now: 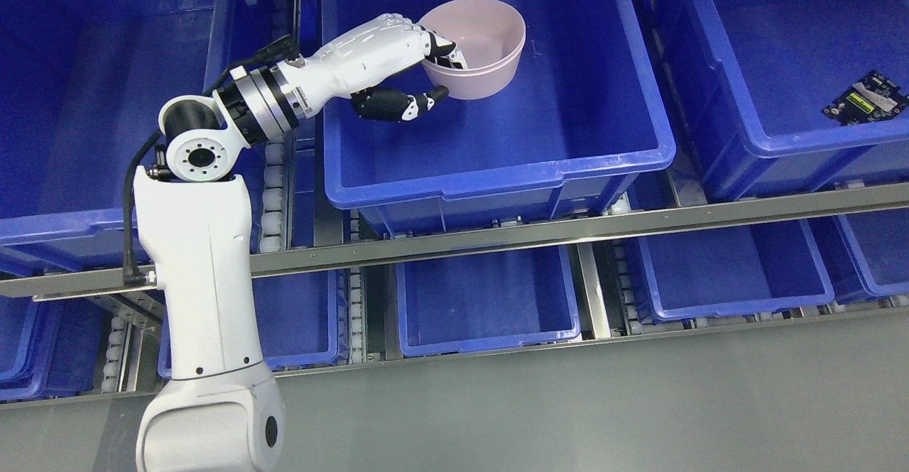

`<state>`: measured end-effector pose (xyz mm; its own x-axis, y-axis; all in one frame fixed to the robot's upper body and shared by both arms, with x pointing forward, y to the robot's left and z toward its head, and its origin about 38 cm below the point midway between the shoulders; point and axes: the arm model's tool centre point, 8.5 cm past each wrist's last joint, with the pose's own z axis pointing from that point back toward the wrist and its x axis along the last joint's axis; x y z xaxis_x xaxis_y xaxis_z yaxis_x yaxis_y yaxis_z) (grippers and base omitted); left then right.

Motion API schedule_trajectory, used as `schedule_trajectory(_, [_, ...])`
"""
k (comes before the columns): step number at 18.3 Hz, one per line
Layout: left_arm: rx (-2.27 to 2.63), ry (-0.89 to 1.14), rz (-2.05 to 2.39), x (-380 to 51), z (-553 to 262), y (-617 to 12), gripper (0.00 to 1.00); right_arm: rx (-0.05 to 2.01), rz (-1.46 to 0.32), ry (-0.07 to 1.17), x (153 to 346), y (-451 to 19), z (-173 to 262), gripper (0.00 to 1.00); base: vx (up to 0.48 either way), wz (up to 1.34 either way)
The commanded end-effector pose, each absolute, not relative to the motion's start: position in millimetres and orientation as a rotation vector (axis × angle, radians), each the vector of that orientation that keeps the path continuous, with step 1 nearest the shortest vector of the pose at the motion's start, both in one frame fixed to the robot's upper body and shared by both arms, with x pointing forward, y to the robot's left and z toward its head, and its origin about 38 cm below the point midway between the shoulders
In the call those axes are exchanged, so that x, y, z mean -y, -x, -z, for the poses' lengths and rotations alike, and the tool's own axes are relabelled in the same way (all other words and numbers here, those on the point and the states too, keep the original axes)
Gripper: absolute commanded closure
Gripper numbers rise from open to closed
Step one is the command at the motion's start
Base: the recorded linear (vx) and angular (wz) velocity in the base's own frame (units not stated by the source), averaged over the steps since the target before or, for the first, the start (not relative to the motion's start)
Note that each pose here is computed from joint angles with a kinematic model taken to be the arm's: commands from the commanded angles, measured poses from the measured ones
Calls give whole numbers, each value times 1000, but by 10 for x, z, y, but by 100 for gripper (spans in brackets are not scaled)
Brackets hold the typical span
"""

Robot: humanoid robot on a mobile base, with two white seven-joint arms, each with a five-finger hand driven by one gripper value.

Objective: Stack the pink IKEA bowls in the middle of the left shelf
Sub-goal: 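Release the bowls and raise the left hand out of the bin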

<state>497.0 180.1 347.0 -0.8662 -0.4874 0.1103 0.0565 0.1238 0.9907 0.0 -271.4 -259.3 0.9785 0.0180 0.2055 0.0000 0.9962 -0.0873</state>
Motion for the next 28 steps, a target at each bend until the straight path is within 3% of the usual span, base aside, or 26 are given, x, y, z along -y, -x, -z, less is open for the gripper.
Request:
schedule_trajectory(1, [1925, -262, 1706, -1840, -3020, -5232, 68, 225, -6, 105, 2828, -59, 2583, 0, 0, 0])
schedule_trajectory(2, [2012, -294, 1636, -1833, -3126, -5241, 49, 225, -6, 105, 2828, -60, 2583, 0, 0, 0])
schedule_trajectory(4, [2170, -354, 1501, -1774, -3319, -5239, 22, 225, -6, 105, 2828, -60, 2583, 0, 0, 0])
schedule_trajectory(5, [2260, -360, 1390, -1805, -3395, -5231, 14, 225, -6, 105, 2828, -60, 2583, 0, 0, 0])
schedule_trajectory(9, [2539, -185, 851, -2064, -3566, -5170, 10, 225, -6, 105, 2828, -60, 2583, 0, 0, 0])
schedule_trajectory(14, [2457, 12, 236, -2556, -3192, -4962, 5, 223, -6, 105, 2828, -50, 2583, 0, 0, 0])
schedule_trajectory(18, [2379, 63, 117, -2577, -2940, -4621, 1, 225, -6, 105, 2828, -60, 2583, 0, -3, -9])
schedule_trajectory(28, [2365, 96, 166, -2405, -2864, -4302, 0, 225, -6, 105, 2828, -60, 2583, 0, -51, 22])
